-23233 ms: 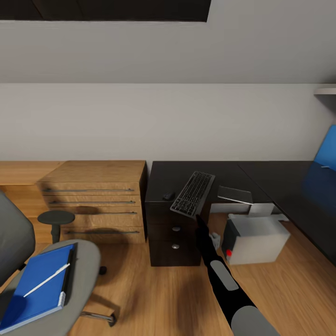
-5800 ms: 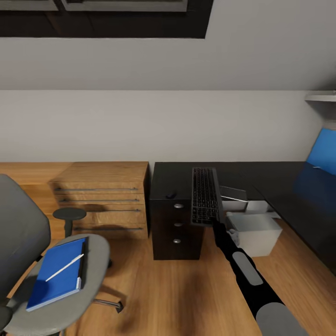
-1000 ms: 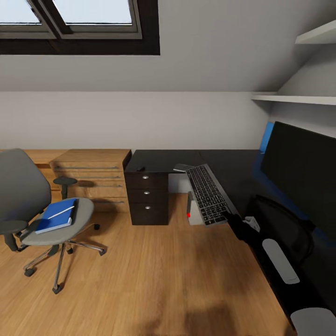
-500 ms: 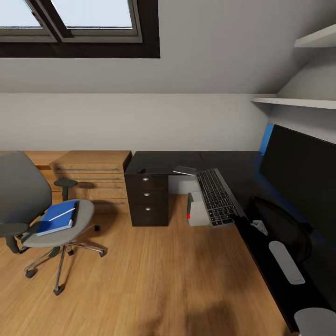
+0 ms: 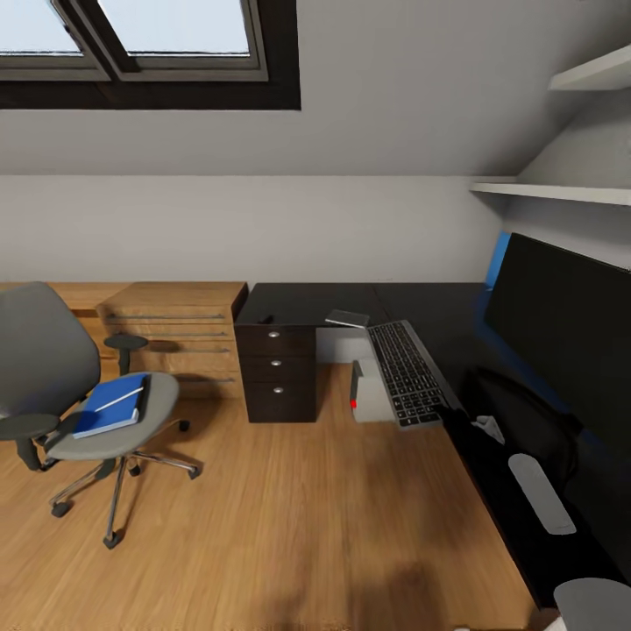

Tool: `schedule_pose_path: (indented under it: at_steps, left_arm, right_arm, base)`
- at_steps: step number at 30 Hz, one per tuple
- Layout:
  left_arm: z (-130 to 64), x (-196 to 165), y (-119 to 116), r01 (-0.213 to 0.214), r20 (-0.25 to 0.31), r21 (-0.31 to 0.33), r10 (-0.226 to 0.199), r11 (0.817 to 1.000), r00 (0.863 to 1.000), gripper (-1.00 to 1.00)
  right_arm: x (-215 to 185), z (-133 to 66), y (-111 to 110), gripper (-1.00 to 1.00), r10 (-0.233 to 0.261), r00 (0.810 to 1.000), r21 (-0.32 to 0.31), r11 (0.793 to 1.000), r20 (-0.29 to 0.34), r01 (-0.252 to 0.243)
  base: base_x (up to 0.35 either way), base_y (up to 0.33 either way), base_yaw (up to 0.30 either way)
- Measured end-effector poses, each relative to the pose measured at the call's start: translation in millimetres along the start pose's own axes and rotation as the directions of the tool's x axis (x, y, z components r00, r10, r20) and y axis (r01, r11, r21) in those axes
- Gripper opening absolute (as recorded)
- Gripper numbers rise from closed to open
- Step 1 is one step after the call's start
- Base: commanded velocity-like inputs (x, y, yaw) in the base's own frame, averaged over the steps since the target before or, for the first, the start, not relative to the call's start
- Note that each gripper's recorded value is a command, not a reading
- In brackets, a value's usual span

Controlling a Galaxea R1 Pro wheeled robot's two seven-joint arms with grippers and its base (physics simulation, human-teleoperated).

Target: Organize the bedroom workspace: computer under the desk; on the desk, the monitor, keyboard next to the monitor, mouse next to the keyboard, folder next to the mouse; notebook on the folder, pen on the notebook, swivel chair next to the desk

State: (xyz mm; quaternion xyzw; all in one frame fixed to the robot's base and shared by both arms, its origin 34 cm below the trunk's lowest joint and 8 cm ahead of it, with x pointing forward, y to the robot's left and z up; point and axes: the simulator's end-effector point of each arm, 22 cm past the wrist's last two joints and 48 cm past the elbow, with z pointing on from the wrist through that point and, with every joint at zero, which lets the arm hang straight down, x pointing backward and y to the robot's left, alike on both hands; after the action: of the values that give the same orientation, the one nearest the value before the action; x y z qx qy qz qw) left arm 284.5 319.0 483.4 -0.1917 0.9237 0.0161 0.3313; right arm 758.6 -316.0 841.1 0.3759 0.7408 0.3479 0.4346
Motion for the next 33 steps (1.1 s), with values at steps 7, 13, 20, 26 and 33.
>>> schedule_pose_path:
  at_steps: [7, 13, 20, 26, 33]
  left_arm:
    - [0.1, 0.1, 0.0, 0.000, -0.001, 0.000, 0.000, 1.000, 1.000, 1.00]
    - [0.1, 0.4, 0.0, 0.000, -0.002, 0.000, 0.000, 1.000, 1.000, 1.00]
    - [0.0, 0.3, 0.0, 0.000, -0.001, 0.000, 0.000, 1.000, 1.000, 1.00]
    - [-0.1, 0.0, 0.0, 0.000, 0.000, 0.000, 0.000, 1.000, 1.000, 1.00]
    - [-0.1, 0.1, -0.1, 0.000, 0.000, 0.001, 0.000, 1.000, 1.000, 1.00]
  right_arm:
    - [-0.1, 0.0, 3.1, -1.00, -0.001, 1.000, -0.015, 1.000, -0.001, 0.001]
    - [1.1, -0.4, 7.0, -1.00, -0.003, 1.000, -0.036, 0.999, -0.003, 0.002]
    - [2.1, -0.5, 8.1, -1.00, -0.001, 1.000, -0.040, 0.999, -0.004, 0.001]
    - [2.2, -0.7, 8.2, -1.00, -0.002, 1.000, -0.041, 0.999, -0.004, 0.002]
    - [2.0, -0.8, 8.6, -1.00, 0.001, 1.000, -0.042, 0.999, -0.003, -0.001]
  base:
    - [-0.279, -0.093, 0.000]
    - [-0.293, -0.159, 0.000]
    - [-0.214, -0.164, -0.033]
    - [-0.033, -0.028, -0.185]
    - [-0.003, -0.078, -0.035]
